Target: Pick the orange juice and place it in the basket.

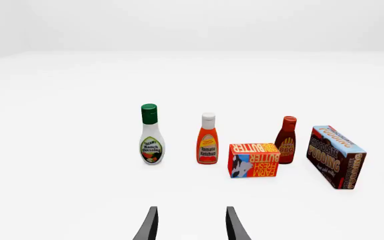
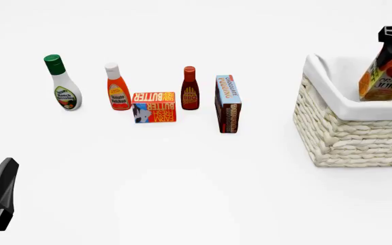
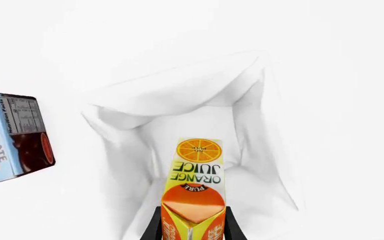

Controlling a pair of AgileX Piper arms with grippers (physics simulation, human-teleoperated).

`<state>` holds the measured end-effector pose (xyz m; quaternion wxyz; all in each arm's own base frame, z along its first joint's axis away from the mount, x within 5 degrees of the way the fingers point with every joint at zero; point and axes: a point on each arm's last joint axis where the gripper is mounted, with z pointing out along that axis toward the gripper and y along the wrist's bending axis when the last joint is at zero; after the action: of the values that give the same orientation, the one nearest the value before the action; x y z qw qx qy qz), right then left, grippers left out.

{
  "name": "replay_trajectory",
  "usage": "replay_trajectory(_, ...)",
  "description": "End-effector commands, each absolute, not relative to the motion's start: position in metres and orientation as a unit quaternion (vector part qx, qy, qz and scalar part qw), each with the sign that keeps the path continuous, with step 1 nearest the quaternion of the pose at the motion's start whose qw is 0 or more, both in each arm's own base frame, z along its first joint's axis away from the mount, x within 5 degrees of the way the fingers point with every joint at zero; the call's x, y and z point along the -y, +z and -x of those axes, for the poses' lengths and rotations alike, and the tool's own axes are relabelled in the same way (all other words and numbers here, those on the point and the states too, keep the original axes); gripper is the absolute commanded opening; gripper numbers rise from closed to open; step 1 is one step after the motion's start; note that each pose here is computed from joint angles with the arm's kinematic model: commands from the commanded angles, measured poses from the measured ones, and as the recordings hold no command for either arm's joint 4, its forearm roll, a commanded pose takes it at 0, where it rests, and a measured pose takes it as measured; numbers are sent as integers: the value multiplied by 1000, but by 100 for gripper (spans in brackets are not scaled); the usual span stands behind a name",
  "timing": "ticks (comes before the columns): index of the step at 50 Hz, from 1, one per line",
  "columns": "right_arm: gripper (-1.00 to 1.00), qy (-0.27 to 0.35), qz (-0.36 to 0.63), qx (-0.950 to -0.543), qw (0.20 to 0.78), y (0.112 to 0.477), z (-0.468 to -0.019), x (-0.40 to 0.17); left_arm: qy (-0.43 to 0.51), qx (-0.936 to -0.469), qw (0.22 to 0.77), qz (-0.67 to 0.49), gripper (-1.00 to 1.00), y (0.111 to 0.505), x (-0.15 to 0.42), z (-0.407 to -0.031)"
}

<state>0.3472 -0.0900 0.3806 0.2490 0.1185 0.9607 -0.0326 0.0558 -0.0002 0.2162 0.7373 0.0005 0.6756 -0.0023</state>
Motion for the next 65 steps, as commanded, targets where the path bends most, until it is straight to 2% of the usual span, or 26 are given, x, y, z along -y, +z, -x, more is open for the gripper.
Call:
replay_trajectory(1, -100, -29, -133, -961, 241, 373, -355, 93, -1, -675, 738, -2, 100, 216, 0, -56)
replay_trajectory(21, -100, -20, -139, -966, 218, 355, -368, 87, -1, -675, 738, -2, 100, 216, 0, -56)
replay_trajectory(56, -100, -22, -147, -967, 206, 344, -375, 99, -1, -675, 738, -2, 100, 216, 0, -56)
replay_trajectory(57, 100, -22, -147, -967, 205, 344, -375, 99, -1, -675, 738, -2, 100, 216, 0, -56)
replay_trajectory(65, 100, -23, -151, -965, 215, 350, -374, 100, -1, -675, 738, -2, 100, 216, 0, -56)
